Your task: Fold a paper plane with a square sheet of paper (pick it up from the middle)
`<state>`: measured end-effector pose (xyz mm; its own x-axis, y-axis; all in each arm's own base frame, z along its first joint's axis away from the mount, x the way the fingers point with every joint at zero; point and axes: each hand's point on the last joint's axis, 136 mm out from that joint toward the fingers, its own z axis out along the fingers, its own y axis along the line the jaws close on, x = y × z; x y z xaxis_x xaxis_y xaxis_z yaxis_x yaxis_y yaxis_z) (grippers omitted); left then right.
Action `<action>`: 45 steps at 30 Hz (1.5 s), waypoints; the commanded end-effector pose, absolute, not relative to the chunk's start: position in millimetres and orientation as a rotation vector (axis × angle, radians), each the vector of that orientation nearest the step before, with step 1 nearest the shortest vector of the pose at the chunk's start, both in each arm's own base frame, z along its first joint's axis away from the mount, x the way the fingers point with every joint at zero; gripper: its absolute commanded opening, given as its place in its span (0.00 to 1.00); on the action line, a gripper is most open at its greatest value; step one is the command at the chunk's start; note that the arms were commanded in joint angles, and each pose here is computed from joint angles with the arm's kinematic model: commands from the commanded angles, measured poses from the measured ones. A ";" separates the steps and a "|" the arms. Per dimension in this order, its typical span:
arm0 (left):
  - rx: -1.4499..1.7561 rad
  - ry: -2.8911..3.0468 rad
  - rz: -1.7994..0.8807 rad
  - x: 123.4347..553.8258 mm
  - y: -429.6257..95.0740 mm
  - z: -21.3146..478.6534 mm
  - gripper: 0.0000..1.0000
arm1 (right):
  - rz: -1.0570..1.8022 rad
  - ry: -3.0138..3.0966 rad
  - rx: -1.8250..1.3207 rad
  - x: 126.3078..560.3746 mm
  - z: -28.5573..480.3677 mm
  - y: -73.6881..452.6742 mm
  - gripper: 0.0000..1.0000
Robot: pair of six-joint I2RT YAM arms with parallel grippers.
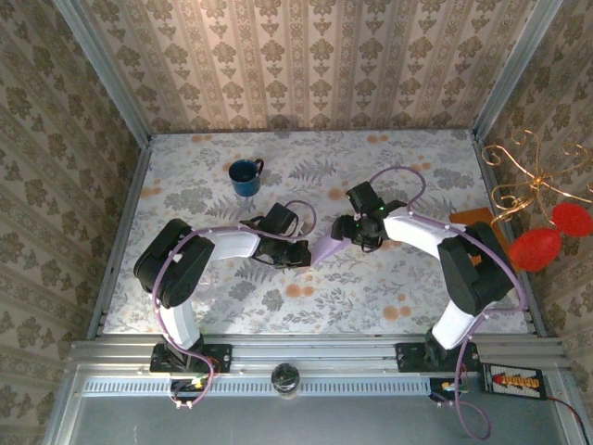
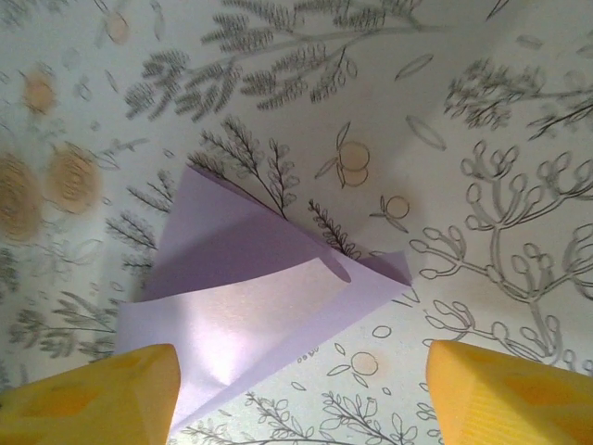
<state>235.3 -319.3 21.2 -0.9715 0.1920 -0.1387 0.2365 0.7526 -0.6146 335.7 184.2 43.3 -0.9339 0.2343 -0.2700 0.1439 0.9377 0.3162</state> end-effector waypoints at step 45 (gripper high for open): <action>0.427 2.845 -1.061 250.5 -344.8 18.1 0.12 | 0.249 2.926 0.282 322.2 -7.9 180.6 0.48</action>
